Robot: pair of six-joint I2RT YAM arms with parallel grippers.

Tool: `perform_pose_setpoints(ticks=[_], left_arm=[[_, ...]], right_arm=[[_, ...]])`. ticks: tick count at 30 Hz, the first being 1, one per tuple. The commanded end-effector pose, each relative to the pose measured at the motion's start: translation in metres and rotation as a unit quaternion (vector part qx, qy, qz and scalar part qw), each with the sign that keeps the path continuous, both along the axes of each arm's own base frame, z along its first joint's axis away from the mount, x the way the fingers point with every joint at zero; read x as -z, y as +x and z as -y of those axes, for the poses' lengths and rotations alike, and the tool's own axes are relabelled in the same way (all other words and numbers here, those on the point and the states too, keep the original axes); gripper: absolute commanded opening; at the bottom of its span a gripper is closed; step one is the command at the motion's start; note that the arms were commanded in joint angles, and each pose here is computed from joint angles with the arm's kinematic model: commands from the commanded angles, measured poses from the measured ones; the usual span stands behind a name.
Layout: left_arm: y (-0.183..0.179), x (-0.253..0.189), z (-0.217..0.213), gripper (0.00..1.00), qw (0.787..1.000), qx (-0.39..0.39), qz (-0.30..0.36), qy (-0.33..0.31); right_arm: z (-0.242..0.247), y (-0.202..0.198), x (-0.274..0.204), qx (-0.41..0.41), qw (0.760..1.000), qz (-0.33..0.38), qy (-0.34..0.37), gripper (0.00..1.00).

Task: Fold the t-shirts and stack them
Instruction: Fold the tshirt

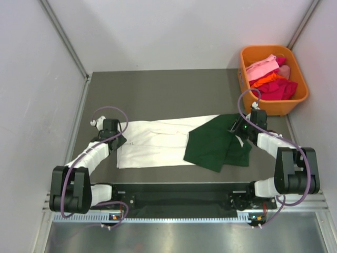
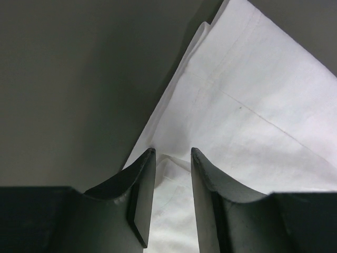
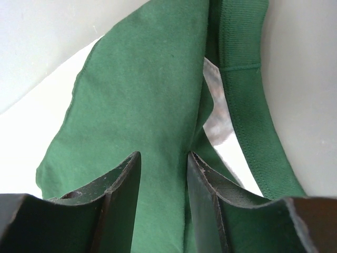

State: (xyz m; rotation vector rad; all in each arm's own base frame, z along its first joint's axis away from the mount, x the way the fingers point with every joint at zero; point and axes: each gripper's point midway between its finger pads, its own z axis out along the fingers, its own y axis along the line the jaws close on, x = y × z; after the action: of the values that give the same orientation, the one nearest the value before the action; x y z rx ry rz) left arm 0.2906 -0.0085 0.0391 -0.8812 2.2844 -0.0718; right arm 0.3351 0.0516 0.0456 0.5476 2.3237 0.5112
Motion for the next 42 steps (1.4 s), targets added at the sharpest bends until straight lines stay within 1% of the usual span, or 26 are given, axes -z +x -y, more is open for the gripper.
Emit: perform_pose_setpoints(ticks=[1,7,8,11,14,15,16,17,22,25,27,32,38,40,41,42], left_arm=[[0.014,-0.004,0.002,0.38,1.000,0.005,0.024,-0.008],[0.009,0.008,-0.004,0.36,1.000,-0.011,0.004,-0.001],[0.009,0.007,-0.007,0.33,1.000,-0.018,0.006,0.004],[0.007,0.008,-0.012,0.32,1.000,-0.025,0.001,0.010],[0.009,0.007,-0.015,0.22,0.999,-0.029,0.004,0.015],[0.010,0.005,-0.015,0.09,0.999,-0.029,0.006,0.016],[0.011,0.004,-0.015,0.03,0.999,-0.029,0.008,0.016],[0.013,0.001,-0.015,0.00,0.999,-0.029,0.012,0.015],[0.018,-0.011,-0.012,0.00,0.999,-0.021,0.030,0.009],[0.019,-0.018,-0.012,0.00,0.999,-0.020,0.038,0.009],[0.020,-0.026,-0.013,0.00,0.999,-0.021,0.047,0.011],[0.021,-0.043,-0.014,0.00,0.998,-0.021,0.064,0.013],[0.023,-0.049,-0.014,0.00,0.997,-0.019,0.071,0.013],[0.023,-0.049,-0.013,0.00,0.997,-0.018,0.070,0.011],[0.023,-0.049,-0.013,0.00,0.997,-0.018,0.070,0.011],[0.023,-0.048,-0.013,0.00,0.997,-0.017,0.069,0.011]], right_arm=[[0.002,0.007,-0.005,-0.002,1.000,0.018,0.001,0.41],[0.001,0.006,-0.005,-0.004,1.000,0.019,0.004,0.41],[0.001,0.005,-0.005,-0.004,1.000,0.020,0.004,0.41],[0.001,0.006,-0.006,-0.005,1.000,0.023,0.003,0.41],[0.001,0.006,-0.005,-0.005,1.000,0.021,0.003,0.41],[0.002,0.006,-0.005,-0.004,1.000,0.021,0.003,0.41],[0.001,0.006,-0.005,-0.005,1.000,0.021,0.004,0.41],[0.001,0.006,-0.004,-0.005,1.000,0.021,0.004,0.41],[0.000,0.006,-0.005,-0.006,1.000,0.022,0.005,0.42],[0.000,0.006,-0.006,-0.007,1.000,0.023,0.004,0.48],[0.000,0.006,-0.006,-0.007,1.000,0.023,0.004,0.50],[0.000,0.007,-0.005,-0.006,1.000,0.022,0.005,0.49],[-0.001,0.010,-0.001,-0.005,1.000,0.018,0.009,0.42],[-0.001,0.010,-0.001,-0.006,1.000,0.018,0.010,0.33],[-0.001,0.010,0.000,-0.006,1.000,0.016,0.011,0.26],[-0.001,0.010,-0.002,-0.006,1.000,0.018,0.012,0.11]])
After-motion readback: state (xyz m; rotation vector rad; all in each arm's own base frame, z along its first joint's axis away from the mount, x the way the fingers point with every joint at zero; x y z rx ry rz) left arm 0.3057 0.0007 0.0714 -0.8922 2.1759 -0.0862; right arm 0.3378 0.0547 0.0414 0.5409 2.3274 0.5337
